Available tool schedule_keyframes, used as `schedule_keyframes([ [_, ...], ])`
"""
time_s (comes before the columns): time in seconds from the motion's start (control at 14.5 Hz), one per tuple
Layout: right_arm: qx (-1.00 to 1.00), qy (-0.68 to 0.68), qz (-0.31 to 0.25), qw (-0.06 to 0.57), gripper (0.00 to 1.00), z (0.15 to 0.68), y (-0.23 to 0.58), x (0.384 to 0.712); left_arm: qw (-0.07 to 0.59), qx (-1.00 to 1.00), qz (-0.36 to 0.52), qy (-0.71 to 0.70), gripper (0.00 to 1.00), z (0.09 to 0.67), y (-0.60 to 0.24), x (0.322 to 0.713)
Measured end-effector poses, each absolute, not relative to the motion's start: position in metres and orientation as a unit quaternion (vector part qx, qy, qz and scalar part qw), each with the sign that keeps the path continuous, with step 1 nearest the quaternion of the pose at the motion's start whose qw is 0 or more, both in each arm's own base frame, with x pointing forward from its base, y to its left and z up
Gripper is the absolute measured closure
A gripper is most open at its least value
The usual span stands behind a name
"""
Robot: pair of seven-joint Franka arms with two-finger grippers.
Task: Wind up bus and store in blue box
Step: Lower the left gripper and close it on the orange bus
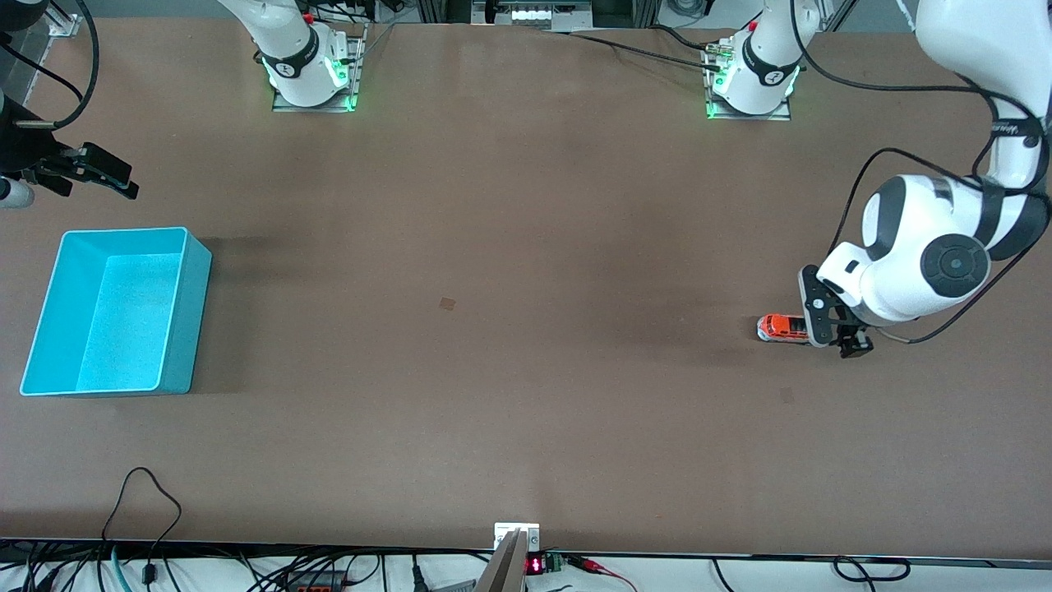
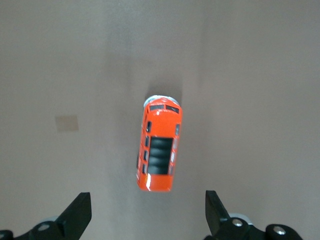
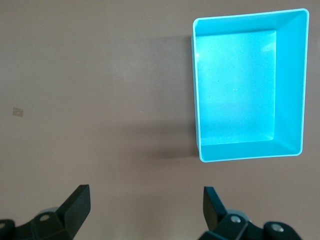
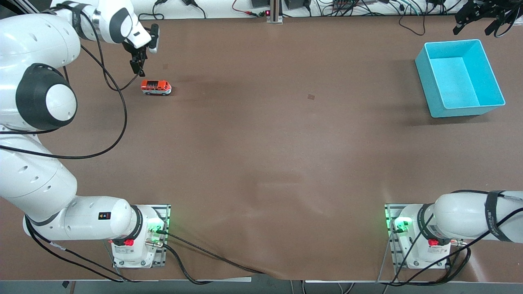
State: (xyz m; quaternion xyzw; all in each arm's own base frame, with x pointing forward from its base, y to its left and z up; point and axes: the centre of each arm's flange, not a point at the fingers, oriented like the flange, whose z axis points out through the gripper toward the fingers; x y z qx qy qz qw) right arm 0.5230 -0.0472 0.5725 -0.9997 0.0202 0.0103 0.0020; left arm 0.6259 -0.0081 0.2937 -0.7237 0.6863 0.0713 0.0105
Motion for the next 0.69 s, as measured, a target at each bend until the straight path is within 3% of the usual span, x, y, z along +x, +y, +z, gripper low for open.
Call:
schedule_keyframes([
  [0.34,-1.000,0.020,0.009,0.002,0.00,0.574,-0.047,0.522,0.023,-0.710,0.034,0.703,0.00,0.228,-0.001,0.597],
  [0.69,-1.000,0.020,0.010,0.002,0.00,0.573,-0.047,0.522,0.026,-0.710,0.023,0.703,0.00,0.207,0.002,0.580],
])
